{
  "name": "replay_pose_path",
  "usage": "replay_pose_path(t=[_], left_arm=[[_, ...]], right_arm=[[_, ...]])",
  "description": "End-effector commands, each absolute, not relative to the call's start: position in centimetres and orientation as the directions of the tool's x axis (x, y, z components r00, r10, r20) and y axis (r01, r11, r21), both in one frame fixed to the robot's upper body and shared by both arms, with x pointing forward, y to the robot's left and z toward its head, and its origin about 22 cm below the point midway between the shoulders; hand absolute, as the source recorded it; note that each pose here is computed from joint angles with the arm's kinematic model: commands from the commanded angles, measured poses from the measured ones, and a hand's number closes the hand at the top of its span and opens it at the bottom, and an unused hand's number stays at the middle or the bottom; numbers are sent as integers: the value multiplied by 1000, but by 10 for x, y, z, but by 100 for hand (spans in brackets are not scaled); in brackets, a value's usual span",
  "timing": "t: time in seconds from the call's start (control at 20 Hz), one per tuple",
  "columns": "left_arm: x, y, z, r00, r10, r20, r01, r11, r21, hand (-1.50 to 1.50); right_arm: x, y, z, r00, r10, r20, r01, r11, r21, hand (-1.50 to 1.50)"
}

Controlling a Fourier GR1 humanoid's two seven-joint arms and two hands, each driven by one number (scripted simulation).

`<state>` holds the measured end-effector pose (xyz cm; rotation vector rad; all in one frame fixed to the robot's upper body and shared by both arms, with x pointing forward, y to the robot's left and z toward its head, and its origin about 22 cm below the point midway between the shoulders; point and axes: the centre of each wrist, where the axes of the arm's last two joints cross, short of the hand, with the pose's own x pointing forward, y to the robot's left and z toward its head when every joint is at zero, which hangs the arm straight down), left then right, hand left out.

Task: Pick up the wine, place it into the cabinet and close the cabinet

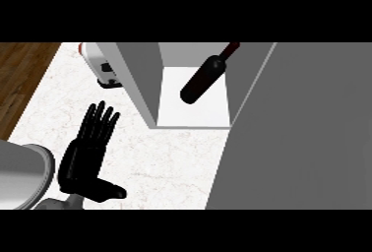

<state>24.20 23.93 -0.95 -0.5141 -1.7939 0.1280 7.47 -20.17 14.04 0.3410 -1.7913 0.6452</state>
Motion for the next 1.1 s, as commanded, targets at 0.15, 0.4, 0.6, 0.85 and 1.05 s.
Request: replay_pose_path(t=[0.15, 0.4, 0.6, 0.85, 1.05], left_arm=[[247, 297, 18, -252, 370, 894, 229, 920, -316, -150], [244, 324, 13, -249, 372, 894, 225, 920, -321, -150], [236, 342, 20, -263, 353, 898, 237, 926, -295, -150], [240, 359, 21, -246, 351, 904, 244, 925, -292, -150], [241, 355, 26, -246, 374, 894, 261, 914, -310, -150]], right_arm=[[50, -197, 186, -279, -54, 959, -666, 730, -152, 150], [54, -186, 182, -299, -89, 950, -665, 734, -141, 150], [57, -181, 179, -307, -79, 949, -668, 728, -155, 150], [62, -176, 180, -298, -84, 951, -689, 708, -153, 150], [68, -171, 178, -305, -125, 944, -705, 696, -136, 150]])
